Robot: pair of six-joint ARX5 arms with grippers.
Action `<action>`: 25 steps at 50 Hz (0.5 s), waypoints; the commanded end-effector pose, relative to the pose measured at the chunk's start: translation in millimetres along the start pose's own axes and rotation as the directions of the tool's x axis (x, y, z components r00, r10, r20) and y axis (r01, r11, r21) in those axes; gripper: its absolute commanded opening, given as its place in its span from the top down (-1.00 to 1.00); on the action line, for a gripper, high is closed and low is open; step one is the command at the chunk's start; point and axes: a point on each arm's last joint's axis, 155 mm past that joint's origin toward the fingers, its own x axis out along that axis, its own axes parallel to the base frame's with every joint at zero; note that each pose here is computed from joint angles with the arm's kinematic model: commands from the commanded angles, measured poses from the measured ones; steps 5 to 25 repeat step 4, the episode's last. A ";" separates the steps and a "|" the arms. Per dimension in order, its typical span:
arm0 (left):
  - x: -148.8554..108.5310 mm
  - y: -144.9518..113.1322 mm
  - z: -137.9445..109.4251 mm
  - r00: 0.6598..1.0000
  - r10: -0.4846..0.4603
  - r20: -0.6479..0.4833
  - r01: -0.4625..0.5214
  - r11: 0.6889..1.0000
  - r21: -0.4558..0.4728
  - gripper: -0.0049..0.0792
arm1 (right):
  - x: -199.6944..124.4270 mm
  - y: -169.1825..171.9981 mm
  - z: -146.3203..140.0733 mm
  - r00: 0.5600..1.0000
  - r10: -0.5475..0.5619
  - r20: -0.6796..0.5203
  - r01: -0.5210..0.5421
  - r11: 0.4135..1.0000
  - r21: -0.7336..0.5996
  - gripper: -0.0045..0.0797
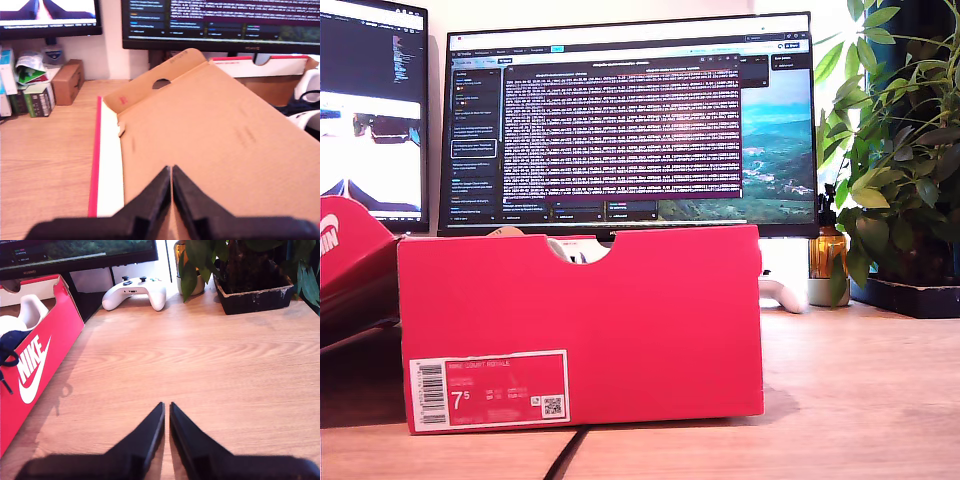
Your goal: Pack the blue shoes by picking the first shoe and placing it inside the red shoebox, left side, then picking and rotating the second shoe and placing it in the shoebox
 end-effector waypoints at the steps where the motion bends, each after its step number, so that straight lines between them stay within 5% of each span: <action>1: 2.4 2.6 -18.2 0.999 0.007 -0.043 -0.007 1.000 -0.010 0.93 | 1.9 0.8 -3.5 1.000 0.006 0.000 -0.006 1.000 0.000 0.92; 25: 2.2 2.5 -19.2 0.999 0.006 -0.048 -0.007 1.000 -0.015 0.93 | 1.9 0.8 -3.5 1.000 0.006 0.000 -0.006 1.000 0.000 0.92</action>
